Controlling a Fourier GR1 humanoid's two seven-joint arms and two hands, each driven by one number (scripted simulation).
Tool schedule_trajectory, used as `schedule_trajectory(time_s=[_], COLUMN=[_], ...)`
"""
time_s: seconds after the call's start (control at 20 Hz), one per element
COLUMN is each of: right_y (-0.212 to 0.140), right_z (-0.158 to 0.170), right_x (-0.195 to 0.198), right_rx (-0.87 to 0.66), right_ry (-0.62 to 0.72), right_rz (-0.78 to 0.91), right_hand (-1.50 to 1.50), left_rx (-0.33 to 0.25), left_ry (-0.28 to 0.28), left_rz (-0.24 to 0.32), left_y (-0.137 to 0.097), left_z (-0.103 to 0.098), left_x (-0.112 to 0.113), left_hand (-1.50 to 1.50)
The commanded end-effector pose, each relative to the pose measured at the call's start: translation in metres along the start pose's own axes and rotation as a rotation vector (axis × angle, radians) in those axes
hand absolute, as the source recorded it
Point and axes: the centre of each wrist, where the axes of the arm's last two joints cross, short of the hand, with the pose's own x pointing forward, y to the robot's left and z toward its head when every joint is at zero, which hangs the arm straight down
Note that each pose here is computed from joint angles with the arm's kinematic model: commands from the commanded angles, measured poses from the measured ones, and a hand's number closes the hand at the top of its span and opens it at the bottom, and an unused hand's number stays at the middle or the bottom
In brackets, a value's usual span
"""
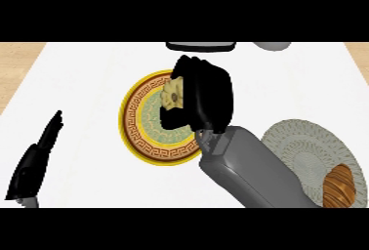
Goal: Pick the squash from the placemat and place it in the plate
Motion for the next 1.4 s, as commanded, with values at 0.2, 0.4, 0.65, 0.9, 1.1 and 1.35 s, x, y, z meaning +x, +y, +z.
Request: schedule_trajectory(time_s=[0.2,0.4,0.65,0.9,1.1,1.35], right_y=[0.058,0.071,0.087,0.098,0.088,0.091], right_z=[-0.035,-0.039,-0.053,-0.048,-0.047,-0.045], right_x=[-0.001,-0.013,-0.029,-0.03,-0.023,-0.039], right_rx=[0.1,0.176,0.093,0.032,-0.127,-0.264], right_ry=[0.078,0.109,0.29,0.235,0.198,0.272], right_rz=[-0.001,-0.121,-0.171,-0.236,-0.412,-0.515], right_hand=[1.5,1.5,-1.5,-1.5,-1.5,-1.5], left_rx=[-0.009,-0.028,-0.028,-0.041,-0.009,0.004], left_ry=[-0.026,-0.021,-0.043,-0.037,-0.014,-0.001], left_rz=[0.0,0.004,0.003,0.006,0.019,0.004], left_y=[-0.001,-0.007,-0.005,-0.011,-0.009,0.015], left_z=[-0.003,-0.006,-0.013,-0.008,-0.004,0.0], left_x=[-0.006,0.004,0.003,0.007,-0.002,0.0], left_hand=[0.0,0.0,0.0,0.0,0.0,0.0])
